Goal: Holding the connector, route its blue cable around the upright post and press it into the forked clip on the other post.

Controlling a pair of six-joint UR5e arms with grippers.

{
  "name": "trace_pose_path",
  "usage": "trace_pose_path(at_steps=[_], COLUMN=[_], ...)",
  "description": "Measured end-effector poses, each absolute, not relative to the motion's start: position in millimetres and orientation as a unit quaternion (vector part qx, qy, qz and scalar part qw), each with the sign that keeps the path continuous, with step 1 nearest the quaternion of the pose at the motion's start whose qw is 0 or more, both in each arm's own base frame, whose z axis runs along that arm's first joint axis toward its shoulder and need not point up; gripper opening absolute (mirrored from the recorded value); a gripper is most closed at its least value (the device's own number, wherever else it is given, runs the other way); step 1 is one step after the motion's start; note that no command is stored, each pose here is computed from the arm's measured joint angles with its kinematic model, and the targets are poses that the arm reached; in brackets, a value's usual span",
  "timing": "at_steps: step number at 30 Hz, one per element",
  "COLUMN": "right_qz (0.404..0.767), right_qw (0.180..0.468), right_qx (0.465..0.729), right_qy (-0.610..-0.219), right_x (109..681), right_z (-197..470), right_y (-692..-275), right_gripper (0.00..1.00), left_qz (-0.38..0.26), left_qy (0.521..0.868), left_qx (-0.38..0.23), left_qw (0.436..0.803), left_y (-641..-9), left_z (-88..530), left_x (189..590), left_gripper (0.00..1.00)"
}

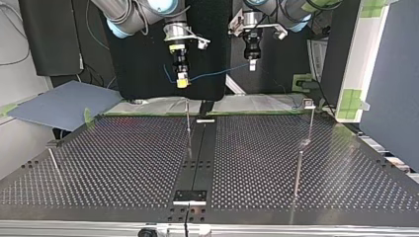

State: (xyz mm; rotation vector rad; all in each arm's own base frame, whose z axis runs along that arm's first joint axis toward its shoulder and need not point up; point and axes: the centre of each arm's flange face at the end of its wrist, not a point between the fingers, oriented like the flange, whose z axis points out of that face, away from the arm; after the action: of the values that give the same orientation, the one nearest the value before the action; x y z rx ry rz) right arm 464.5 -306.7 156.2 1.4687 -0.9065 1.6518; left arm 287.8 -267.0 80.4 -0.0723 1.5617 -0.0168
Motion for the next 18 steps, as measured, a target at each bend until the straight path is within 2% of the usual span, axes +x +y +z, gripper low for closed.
trace_pose_path(at_steps=[11, 18], right_qz=[0.678, 0.681], right_qw=[0.376, 0.376], right_qx=[0.53, 0.528], right_qy=[-0.344, -0.341], right_x=[462.3, 461.5], right_z=[208.2, 214.0], right_y=[-309.6, -310.1], right_gripper=[0.0, 0.0], left_qz=[-0.008, -0.008], left_qy=[0.704, 0.704], left_qx=[-0.033, -0.033], left_qw=[0.71, 0.71], left_y=[-267.0, -267.0], left_z=[80.4, 80.4], left_x=[287.8, 287.8], left_gripper=[0.0, 0.0])
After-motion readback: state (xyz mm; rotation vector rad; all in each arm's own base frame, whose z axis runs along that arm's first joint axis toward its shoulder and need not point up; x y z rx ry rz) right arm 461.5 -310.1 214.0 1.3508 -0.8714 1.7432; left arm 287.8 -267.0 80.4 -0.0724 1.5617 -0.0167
